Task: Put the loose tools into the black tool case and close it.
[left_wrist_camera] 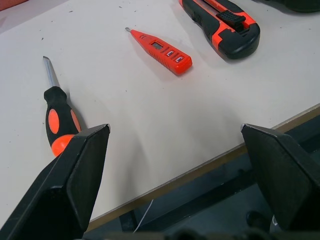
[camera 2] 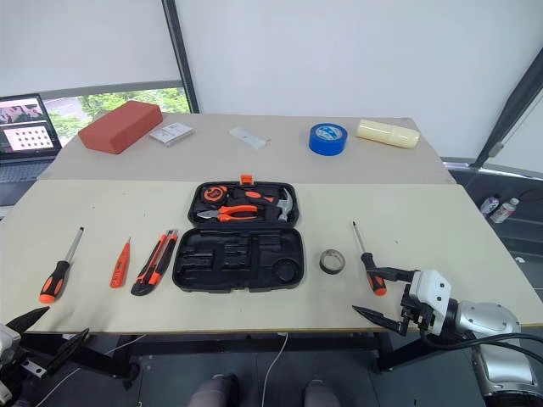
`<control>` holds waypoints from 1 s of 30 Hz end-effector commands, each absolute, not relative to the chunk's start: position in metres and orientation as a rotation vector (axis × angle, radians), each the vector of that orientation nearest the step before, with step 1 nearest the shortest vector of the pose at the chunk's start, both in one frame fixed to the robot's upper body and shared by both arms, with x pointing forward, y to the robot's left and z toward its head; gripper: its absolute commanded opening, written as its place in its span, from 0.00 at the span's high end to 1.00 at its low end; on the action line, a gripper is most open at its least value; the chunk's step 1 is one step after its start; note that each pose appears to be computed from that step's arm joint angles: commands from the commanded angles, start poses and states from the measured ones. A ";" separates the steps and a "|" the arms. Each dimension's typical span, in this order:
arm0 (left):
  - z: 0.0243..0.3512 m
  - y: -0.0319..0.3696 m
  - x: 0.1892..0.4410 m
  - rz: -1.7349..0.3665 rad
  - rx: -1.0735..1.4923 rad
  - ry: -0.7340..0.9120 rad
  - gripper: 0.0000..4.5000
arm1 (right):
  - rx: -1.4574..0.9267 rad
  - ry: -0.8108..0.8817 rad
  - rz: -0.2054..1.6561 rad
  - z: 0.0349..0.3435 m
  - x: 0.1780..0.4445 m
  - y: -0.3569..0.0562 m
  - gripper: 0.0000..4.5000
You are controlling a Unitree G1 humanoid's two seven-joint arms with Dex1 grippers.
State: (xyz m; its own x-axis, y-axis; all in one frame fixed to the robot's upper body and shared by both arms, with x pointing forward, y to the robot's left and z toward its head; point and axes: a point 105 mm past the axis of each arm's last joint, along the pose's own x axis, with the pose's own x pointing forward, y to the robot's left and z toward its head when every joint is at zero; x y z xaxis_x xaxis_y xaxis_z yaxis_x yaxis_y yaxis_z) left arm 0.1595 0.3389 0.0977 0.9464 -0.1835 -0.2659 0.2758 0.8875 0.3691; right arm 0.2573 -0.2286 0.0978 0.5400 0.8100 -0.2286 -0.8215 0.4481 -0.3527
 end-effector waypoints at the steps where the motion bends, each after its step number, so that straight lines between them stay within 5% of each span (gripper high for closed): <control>1: 0.116 0.342 0.156 -0.150 0.303 0.132 0.00 | -0.436 -0.084 1.049 0.114 0.262 -0.216 0.01; 4: 0.126 0.368 0.138 0.133 0.008 -0.004 0.00 | -0.240 -0.255 1.133 0.147 0.267 -0.185 0.01; 10: 0.092 0.389 0.100 0.399 -0.170 0.118 0.00 | -0.188 -0.419 1.172 0.175 0.267 -0.156 0.01; 14: 0.089 0.396 0.099 0.432 -0.207 0.181 0.00 | -0.169 -0.463 1.185 0.180 0.263 -0.149 0.01; 20: 0.123 0.409 0.142 0.394 -0.212 0.216 0.00 | -0.176 -0.460 1.191 0.178 0.265 -0.149 0.01; 30: 0.125 0.419 0.227 0.302 -0.187 0.450 0.00 | -0.194 -0.447 1.237 0.178 0.267 -0.137 0.01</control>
